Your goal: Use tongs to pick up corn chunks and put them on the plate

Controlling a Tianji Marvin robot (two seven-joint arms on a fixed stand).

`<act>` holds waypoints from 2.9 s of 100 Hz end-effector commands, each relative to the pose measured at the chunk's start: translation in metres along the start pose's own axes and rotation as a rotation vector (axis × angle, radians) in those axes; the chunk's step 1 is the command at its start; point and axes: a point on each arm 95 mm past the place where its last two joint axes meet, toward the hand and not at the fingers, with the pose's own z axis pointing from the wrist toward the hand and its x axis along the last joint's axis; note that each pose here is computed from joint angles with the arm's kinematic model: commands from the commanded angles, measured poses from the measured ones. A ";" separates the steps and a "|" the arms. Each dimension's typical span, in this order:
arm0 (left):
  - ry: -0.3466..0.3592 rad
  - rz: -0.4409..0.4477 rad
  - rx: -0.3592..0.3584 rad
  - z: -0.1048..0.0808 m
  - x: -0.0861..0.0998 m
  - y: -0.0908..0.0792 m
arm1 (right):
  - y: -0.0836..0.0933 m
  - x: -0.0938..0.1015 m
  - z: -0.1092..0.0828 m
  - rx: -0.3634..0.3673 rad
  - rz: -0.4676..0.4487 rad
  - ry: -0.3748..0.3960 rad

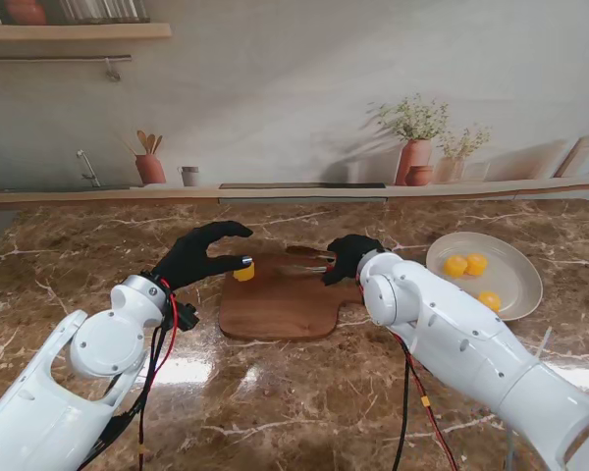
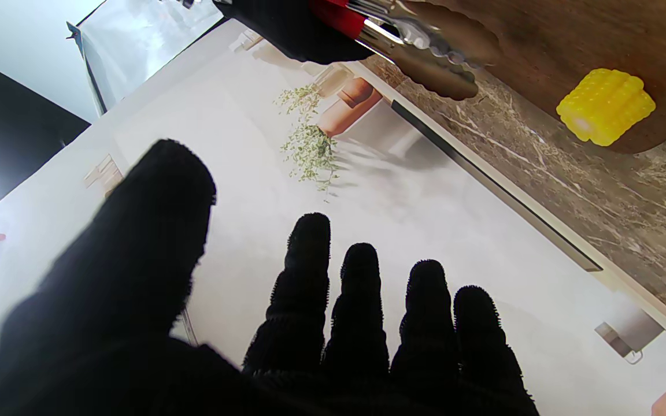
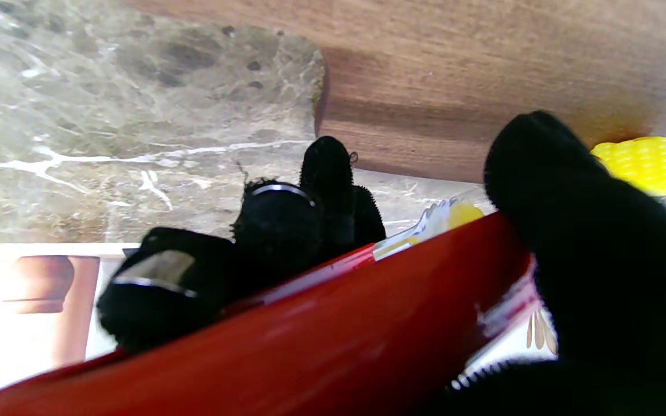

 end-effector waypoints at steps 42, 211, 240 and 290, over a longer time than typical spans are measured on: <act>-0.013 0.012 -0.013 -0.002 0.003 -0.001 | -0.005 0.034 0.035 0.097 0.029 0.043; -0.034 -0.003 0.006 -0.012 -0.009 -0.001 | -0.022 0.057 0.035 0.068 -0.062 0.166; -0.023 -0.006 0.007 -0.009 -0.010 -0.001 | -0.020 0.046 0.026 0.088 -0.031 0.177; -0.015 -0.002 0.025 -0.010 -0.012 -0.002 | -0.013 0.026 0.016 0.066 0.002 0.155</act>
